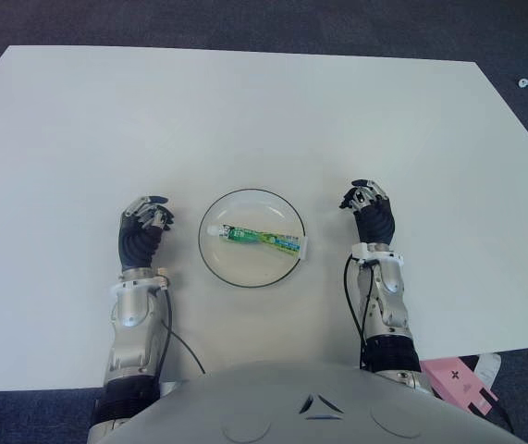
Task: Put the toothpaste on the table into the plate.
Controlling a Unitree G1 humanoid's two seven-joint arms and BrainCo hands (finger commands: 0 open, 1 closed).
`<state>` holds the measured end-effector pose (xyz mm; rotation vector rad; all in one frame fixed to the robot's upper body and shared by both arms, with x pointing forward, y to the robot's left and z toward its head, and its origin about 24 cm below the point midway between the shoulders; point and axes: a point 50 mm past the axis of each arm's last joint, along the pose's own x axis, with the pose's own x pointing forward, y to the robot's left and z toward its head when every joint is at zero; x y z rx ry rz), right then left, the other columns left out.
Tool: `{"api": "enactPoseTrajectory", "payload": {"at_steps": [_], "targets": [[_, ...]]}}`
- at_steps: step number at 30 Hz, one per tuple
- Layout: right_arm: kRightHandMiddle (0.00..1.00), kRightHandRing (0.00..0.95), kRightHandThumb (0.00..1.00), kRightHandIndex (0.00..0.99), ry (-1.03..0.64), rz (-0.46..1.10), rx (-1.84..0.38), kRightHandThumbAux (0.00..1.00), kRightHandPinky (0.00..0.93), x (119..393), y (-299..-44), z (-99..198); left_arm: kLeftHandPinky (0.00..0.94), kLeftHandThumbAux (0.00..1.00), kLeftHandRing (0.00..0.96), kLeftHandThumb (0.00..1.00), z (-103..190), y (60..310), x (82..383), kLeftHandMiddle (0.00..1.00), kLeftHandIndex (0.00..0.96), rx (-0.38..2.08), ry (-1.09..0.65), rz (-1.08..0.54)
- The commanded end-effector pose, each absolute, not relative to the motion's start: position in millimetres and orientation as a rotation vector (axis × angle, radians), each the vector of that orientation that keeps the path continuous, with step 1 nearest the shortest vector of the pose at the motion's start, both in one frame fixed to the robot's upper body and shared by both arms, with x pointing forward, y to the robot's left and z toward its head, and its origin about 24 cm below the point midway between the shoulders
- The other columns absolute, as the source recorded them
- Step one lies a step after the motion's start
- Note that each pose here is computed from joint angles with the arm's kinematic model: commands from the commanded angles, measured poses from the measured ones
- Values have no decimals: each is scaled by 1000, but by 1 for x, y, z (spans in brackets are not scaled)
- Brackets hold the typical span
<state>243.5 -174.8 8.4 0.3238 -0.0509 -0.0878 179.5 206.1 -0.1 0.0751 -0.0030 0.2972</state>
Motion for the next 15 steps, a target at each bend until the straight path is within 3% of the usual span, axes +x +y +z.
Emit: {"api": "enactPoseTrajectory", "payload": {"at_steps": [1,15], "targets": [[629,612,708,435,-23,-81,282,724,562,242,-176,0,619,714,619,711,-16,202,172,623,437,56,83,290],[592,575,706,433,24,-79,213,726,556,241,-177,-10,614,715,620,709,-15,201,170,627,437,68,84,278]]}}
